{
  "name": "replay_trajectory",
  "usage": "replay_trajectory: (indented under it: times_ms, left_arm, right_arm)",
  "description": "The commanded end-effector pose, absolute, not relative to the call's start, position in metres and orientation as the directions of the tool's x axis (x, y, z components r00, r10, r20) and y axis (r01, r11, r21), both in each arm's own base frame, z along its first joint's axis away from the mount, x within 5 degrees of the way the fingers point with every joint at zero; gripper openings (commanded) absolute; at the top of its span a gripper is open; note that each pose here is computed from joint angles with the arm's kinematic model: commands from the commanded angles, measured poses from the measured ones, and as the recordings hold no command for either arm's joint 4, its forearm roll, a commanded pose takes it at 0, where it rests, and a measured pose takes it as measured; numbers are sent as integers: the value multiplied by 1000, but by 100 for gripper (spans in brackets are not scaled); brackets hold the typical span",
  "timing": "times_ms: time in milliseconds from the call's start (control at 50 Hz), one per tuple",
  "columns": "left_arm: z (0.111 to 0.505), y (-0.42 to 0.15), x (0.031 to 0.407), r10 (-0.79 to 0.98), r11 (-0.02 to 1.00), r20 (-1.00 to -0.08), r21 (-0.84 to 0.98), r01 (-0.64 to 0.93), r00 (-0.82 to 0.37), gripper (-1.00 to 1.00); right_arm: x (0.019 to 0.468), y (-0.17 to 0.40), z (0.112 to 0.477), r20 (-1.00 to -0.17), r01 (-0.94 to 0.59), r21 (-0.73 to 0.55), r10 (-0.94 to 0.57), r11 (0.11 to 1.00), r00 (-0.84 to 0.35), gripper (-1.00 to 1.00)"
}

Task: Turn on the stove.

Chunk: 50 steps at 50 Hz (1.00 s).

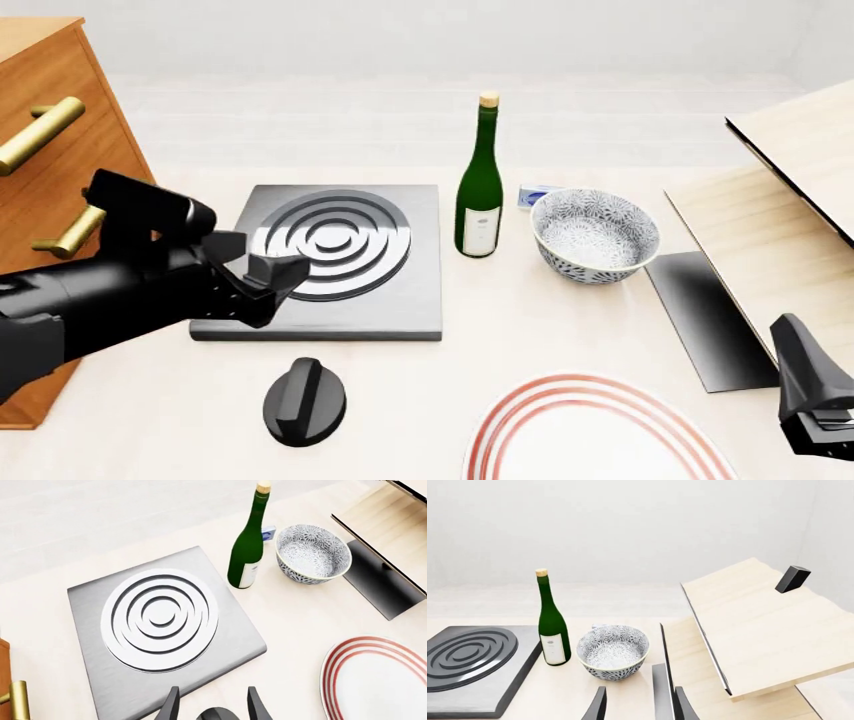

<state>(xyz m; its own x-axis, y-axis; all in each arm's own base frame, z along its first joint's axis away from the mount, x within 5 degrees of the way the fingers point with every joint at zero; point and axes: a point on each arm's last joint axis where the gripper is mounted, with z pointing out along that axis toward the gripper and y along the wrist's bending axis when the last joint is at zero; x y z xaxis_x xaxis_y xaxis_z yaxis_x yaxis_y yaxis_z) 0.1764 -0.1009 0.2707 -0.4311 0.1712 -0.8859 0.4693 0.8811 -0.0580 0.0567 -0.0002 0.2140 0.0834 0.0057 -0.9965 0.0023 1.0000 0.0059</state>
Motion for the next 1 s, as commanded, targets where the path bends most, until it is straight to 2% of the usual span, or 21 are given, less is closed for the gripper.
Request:
replay_trajectory:
  times_ms: [20,320,500,1000]
  left_arm:
    - [263,-112,189,212,872,-865,-43,487,-455,100]
    - [245,-124,198,295,846,-835,3,533,-464,100]
    - [220,-133,201,341,829,-802,10,559,-491,100]
    - [186,-132,223,389,840,-741,41,541,-548,100]
  right_arm:
    - [57,0,214,-997,3,13,13,1000,80,100]
    - [56,0,214,-996,3,0,0,1000,86,100]
    - [56,0,215,-996,3,-1,-2,1000,87,100]
    - [57,0,214,-997,3,6,6,1000,83,100]
